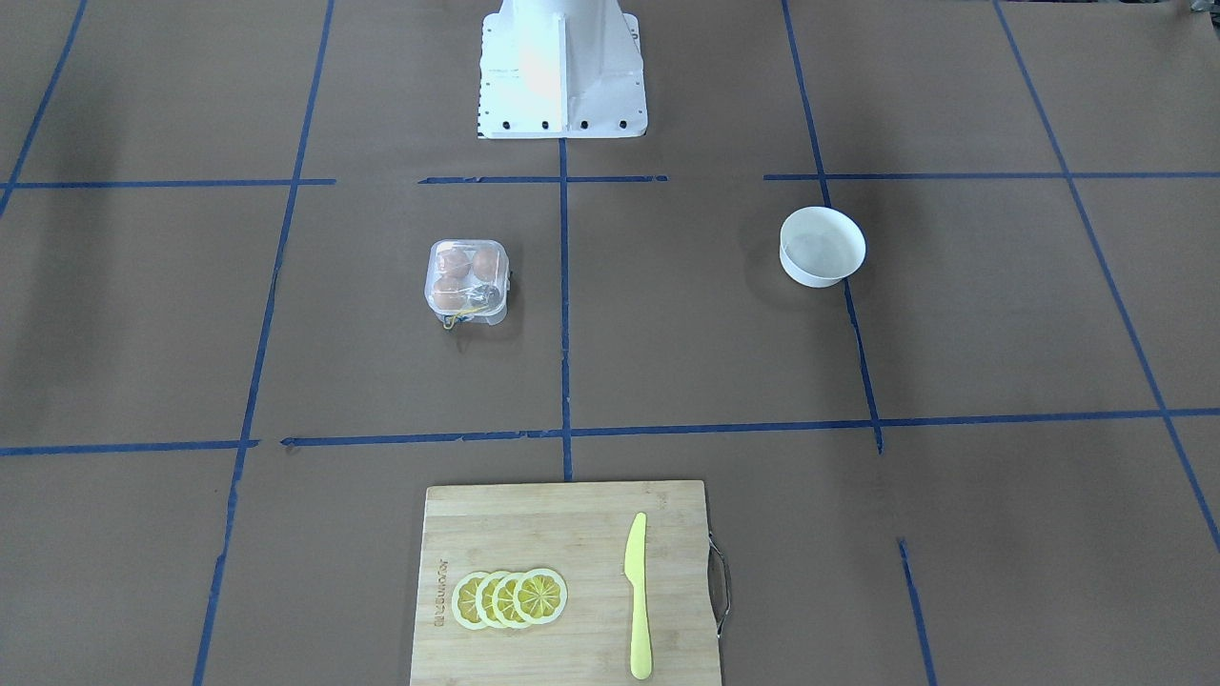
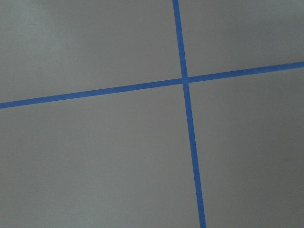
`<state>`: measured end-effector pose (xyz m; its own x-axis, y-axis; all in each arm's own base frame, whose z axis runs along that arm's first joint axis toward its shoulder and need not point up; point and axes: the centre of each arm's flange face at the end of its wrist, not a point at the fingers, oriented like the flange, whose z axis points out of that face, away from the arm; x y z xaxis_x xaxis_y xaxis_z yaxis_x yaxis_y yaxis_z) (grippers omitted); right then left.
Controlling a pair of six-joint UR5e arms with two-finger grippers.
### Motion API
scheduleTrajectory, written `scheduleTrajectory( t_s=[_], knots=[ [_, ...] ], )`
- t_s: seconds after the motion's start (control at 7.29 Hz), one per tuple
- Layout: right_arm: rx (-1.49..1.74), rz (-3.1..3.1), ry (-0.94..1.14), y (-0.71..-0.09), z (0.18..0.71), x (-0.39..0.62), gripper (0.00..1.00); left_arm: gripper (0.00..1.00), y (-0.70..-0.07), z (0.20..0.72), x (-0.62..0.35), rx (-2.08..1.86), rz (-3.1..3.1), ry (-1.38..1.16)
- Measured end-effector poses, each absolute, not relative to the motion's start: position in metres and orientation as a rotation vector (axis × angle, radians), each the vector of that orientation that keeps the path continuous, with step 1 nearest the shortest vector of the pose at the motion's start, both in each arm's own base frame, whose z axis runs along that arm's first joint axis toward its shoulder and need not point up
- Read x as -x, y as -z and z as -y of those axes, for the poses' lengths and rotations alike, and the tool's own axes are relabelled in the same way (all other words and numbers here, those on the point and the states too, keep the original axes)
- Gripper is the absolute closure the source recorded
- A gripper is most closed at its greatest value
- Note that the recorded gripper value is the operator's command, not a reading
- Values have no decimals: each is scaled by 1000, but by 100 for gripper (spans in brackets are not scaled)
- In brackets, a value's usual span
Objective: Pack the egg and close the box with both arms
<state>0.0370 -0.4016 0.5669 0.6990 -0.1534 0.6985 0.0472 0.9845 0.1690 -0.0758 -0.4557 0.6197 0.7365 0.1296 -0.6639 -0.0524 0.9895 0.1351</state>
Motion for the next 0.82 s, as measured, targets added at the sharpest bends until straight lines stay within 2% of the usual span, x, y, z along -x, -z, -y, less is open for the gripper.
scheduleTrajectory(
  t_s=[0.82],
  knots=[
    [-140,797,112,-567,401,-36,0,0,-611,457,74,-129,-747,-113]
  ],
)
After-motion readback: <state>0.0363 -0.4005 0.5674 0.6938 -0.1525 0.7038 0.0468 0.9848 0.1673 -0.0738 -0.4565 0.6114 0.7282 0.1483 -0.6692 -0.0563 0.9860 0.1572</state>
